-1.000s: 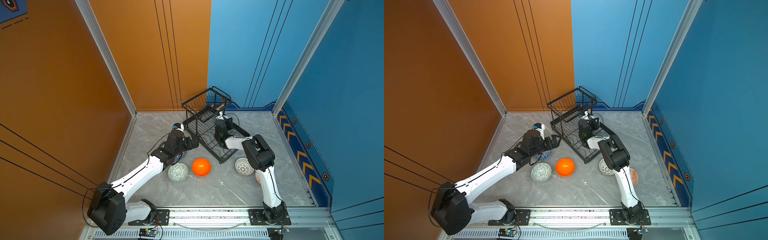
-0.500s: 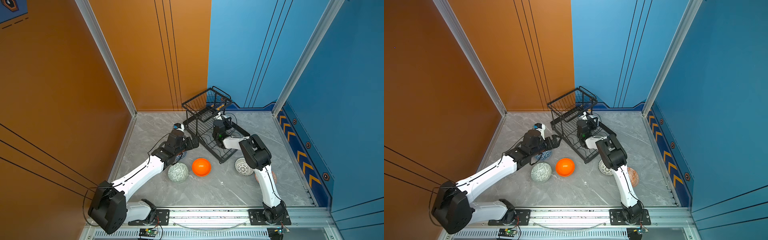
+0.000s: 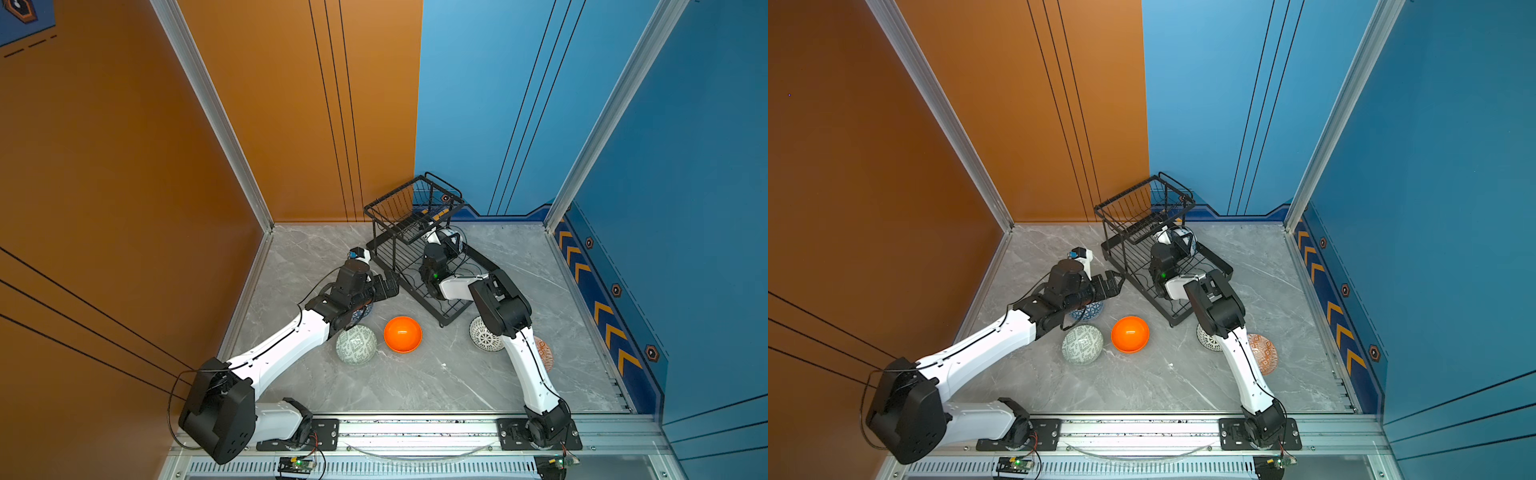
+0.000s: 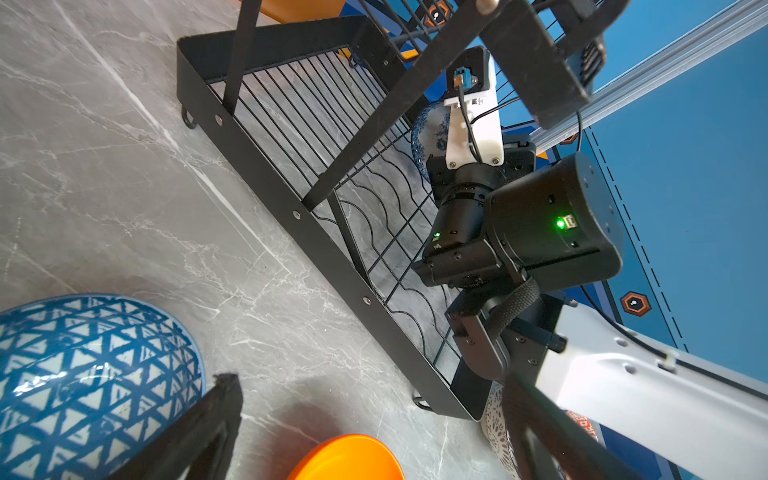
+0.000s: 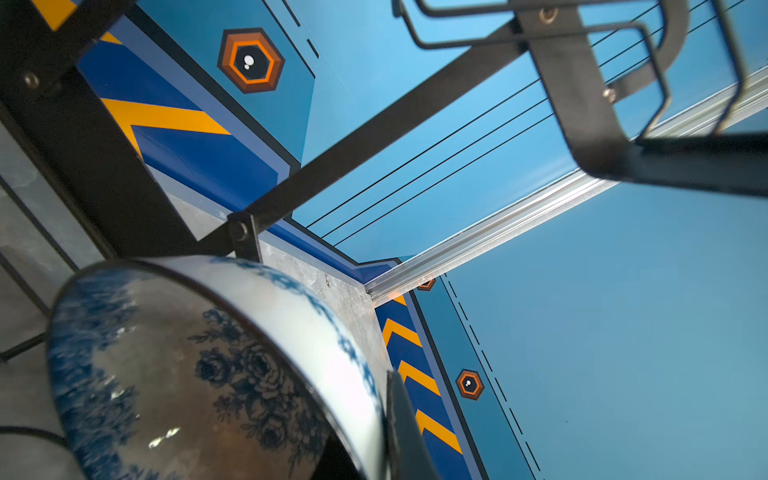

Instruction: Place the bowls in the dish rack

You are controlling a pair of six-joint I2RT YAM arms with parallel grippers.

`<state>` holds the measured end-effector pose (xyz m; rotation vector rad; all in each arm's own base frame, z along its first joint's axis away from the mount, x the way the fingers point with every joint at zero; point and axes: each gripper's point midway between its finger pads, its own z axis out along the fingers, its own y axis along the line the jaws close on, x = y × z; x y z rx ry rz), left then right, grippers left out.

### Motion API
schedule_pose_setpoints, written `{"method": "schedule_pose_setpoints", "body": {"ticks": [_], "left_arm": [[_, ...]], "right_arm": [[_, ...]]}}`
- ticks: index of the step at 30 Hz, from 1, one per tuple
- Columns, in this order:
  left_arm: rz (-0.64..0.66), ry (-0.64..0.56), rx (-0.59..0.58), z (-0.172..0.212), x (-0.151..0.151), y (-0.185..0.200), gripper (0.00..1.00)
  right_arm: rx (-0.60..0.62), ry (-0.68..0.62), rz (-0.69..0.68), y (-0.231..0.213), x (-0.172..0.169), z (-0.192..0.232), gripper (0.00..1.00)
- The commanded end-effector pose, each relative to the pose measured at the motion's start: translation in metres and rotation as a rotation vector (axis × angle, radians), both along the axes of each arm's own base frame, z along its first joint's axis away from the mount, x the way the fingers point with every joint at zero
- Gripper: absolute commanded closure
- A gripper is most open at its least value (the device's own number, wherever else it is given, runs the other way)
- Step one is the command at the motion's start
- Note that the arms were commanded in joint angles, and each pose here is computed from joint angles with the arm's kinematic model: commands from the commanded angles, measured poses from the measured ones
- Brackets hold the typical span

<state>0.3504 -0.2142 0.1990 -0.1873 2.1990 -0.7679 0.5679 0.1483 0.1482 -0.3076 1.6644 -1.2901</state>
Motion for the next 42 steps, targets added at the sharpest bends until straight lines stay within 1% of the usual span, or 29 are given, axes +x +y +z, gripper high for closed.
{"method": "schedule_pose_setpoints", "body": {"ticks": [1,13,18,24,34,42], "left_arm": [[-0.019,-0.022,-0.002,0.008,0.005,-0.001,0.02],[-0.040,-0.001,-0.008,0.003,0.008,-0.008,0.02],[-0.049,0.006,-0.006,0.003,0.009,-0.011,0.02],[-0.048,0.003,-0.001,0.006,0.009,-0.011,0.02],[-0.048,0.003,0.009,0.007,0.008,-0.012,0.02],[-0.041,-0.001,0.011,0.007,0.007,-0.010,0.02]], "right_arm": [[0.024,-0.058,-0.070,-0.011,-0.001,0.017,1.00],[0.008,-0.025,-0.128,-0.021,-0.003,0.005,1.00],[-0.025,-0.024,-0.151,-0.020,-0.005,0.003,1.00],[-0.028,-0.017,-0.163,-0.019,-0.006,-0.001,1.00],[-0.038,0.006,-0.122,-0.005,-0.009,-0.013,1.00],[-0.029,0.049,-0.074,0.009,-0.003,-0.028,1.00]]}}
